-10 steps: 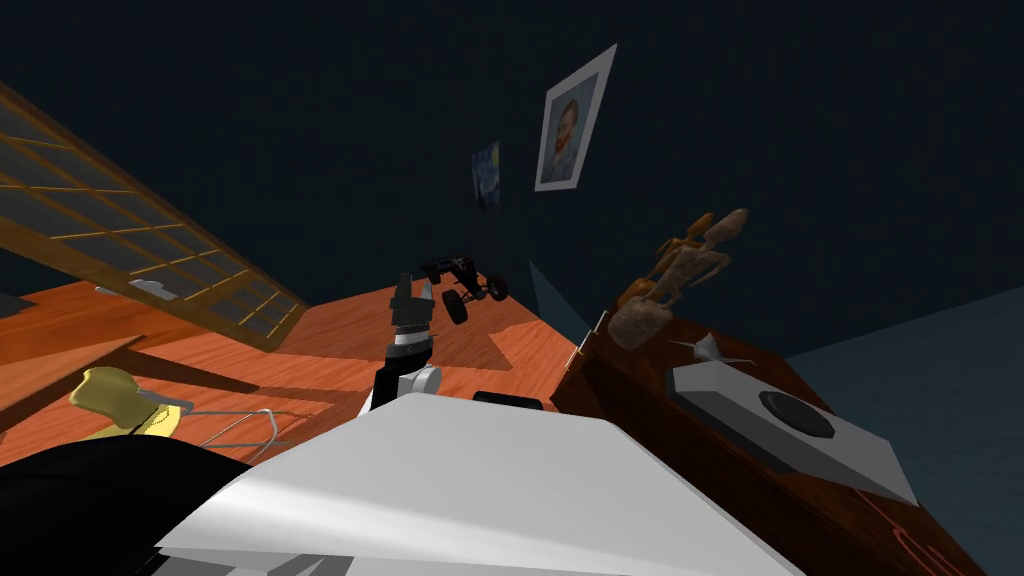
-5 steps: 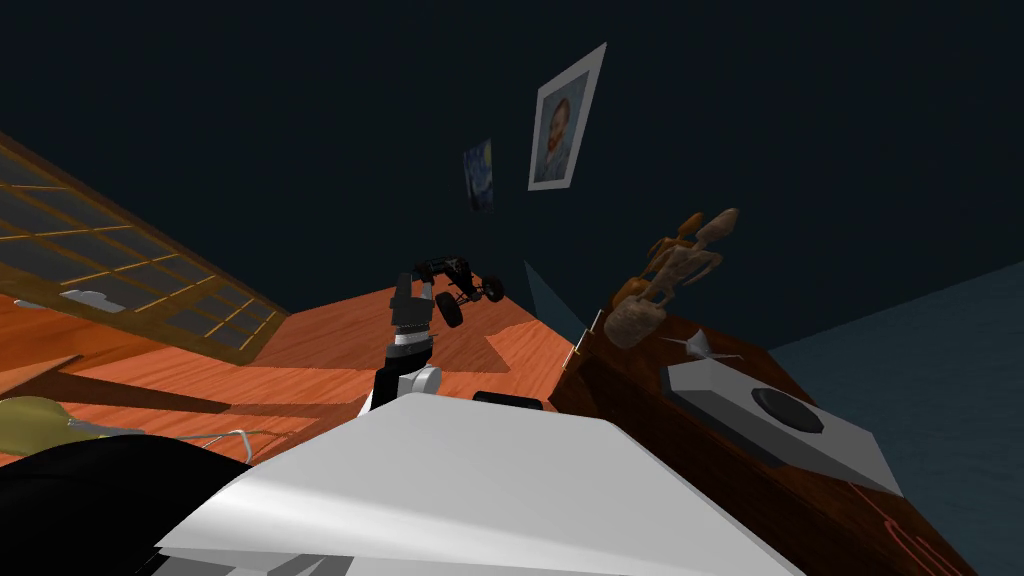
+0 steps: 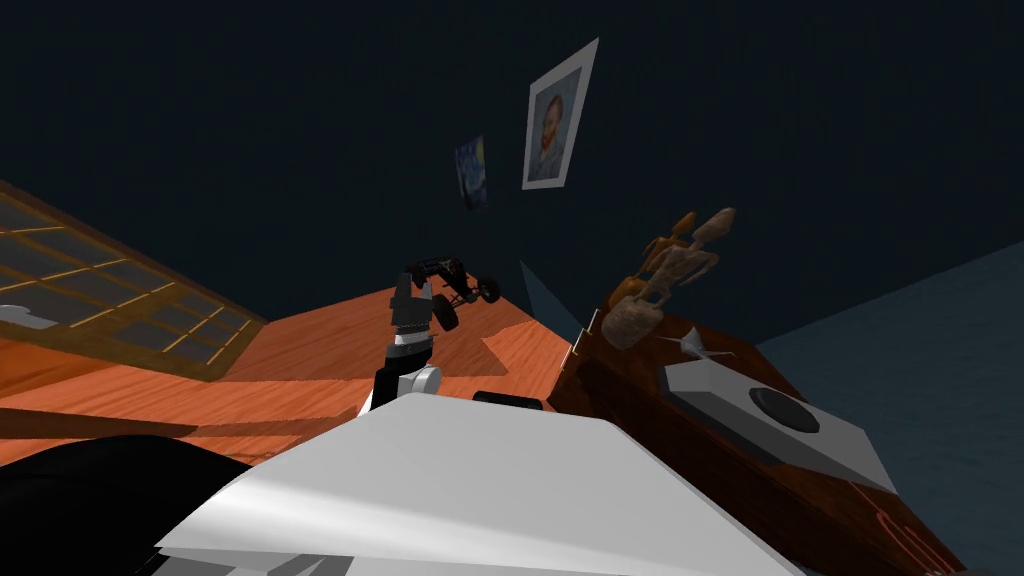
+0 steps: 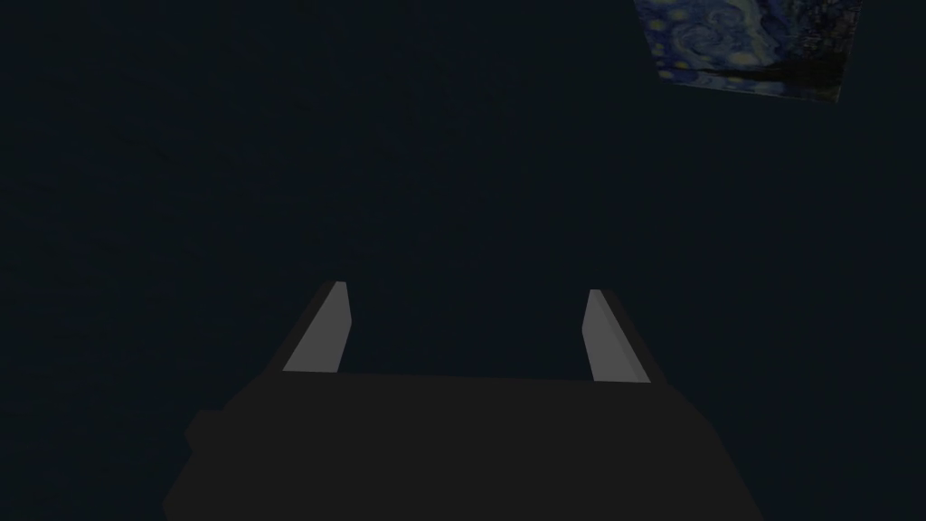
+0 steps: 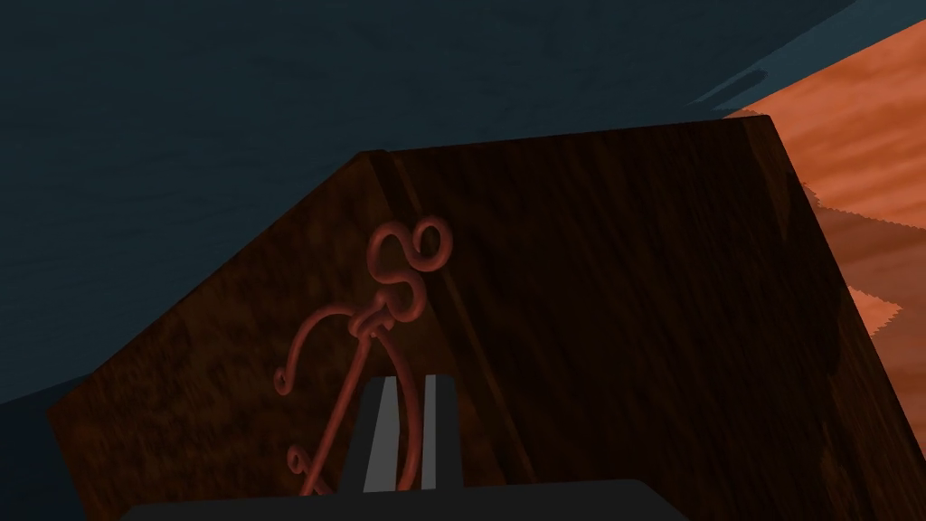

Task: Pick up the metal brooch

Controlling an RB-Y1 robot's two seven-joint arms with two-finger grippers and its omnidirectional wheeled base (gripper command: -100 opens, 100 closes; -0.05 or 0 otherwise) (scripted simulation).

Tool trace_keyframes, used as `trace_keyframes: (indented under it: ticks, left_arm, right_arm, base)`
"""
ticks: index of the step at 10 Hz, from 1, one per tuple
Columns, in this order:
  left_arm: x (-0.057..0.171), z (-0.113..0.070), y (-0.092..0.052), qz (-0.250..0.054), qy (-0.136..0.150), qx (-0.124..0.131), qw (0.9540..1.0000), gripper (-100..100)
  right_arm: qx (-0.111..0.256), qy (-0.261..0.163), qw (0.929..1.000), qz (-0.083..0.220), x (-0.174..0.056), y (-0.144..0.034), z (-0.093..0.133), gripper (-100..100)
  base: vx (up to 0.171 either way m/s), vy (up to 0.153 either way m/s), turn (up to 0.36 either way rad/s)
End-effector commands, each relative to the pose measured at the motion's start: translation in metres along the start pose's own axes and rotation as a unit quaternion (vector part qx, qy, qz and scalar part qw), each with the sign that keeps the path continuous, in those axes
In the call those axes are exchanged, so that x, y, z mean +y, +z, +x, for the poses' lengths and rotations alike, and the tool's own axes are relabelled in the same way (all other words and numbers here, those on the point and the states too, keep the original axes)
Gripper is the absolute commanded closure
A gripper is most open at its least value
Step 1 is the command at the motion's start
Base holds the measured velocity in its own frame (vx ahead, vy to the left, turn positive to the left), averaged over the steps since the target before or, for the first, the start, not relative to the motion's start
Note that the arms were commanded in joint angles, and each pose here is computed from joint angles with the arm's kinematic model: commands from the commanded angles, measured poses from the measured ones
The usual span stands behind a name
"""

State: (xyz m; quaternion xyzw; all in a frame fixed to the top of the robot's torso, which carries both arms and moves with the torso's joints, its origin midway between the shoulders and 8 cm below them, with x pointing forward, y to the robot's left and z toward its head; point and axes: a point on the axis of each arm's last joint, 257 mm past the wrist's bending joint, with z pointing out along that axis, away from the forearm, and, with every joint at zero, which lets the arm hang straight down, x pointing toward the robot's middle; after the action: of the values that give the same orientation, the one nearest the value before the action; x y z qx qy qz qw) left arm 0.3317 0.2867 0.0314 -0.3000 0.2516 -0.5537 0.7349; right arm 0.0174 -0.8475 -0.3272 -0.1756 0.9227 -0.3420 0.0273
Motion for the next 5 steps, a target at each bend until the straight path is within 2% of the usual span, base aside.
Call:
trace_keyframes:
  ticks: [1,3,5]
  left_arm:
    - [0.0,0.0,0.0,0.0,0.0,0.0,1.0,0]
    - [0.0001,-0.0001,-0.0001,0.0,0.0,0.0,1.0,0]
    - [0.0,0.0,0.0,0.0,0.0,0.0,1.0,0]
  right_arm:
    - [-0.001,-0.015,0.9999,0.0,-0.0004,0.0002,-0.0008,100]
    - [-0.013,-0.002,0.9999,0.0,-0.0025,-0.0005,-0.0089,100]
    - [-0.014,-0.03,0.9995,0.0,-0.0025,-0.0005,-0.0092,100]
  base:
    - [-0.005,-0.004,0.018]
    - [0.098,-0.011,-0.235]
    - [0.029,0.015,0.033]
